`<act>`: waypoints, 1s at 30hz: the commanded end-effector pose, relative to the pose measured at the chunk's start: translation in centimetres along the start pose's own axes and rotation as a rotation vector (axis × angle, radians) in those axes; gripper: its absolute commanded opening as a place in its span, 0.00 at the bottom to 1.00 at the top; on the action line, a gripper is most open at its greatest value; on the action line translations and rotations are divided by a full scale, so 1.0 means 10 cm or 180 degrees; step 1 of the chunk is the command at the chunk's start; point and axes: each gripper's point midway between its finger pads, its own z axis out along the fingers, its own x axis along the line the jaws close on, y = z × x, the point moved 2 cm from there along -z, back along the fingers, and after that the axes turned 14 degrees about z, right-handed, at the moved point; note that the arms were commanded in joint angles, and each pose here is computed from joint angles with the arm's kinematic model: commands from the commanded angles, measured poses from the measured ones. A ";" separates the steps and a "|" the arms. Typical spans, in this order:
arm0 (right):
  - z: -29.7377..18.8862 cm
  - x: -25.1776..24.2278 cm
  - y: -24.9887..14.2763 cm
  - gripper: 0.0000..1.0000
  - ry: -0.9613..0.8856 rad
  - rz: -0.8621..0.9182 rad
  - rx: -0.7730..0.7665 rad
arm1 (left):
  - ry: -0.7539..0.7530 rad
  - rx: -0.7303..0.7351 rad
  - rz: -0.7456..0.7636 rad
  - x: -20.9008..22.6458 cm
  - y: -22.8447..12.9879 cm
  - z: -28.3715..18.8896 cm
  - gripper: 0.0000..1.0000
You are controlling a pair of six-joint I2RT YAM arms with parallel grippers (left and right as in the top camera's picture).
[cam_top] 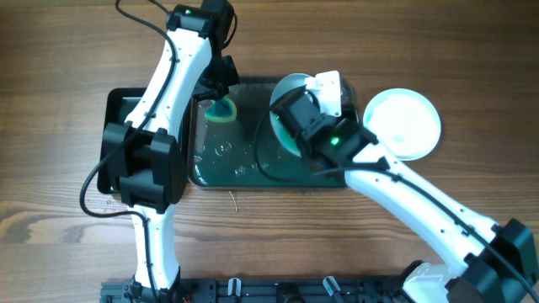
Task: Clean dirty plates on tray and stack at the side
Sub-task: 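Lift the plate with the right gripper and stack it right of tray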
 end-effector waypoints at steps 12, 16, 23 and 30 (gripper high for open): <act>-0.69 -0.07 0.48 0.04 -0.0788 -0.0431 -0.1324 | -0.0083 -0.0127 0.0050 -0.04 0.04 -0.13 0.04; -0.48 0.19 0.22 0.05 -0.0048 -0.0348 -0.0729 | -0.0083 -0.0126 0.0052 -0.04 0.04 -0.13 0.04; -0.03 0.23 -0.21 0.04 0.0930 0.0538 0.0853 | -0.0084 -0.0128 0.0052 -0.04 0.04 -0.13 0.04; 0.35 -0.49 0.03 0.04 0.1501 0.1728 0.1565 | -0.0084 -0.0128 0.0052 -0.04 0.04 -0.13 0.04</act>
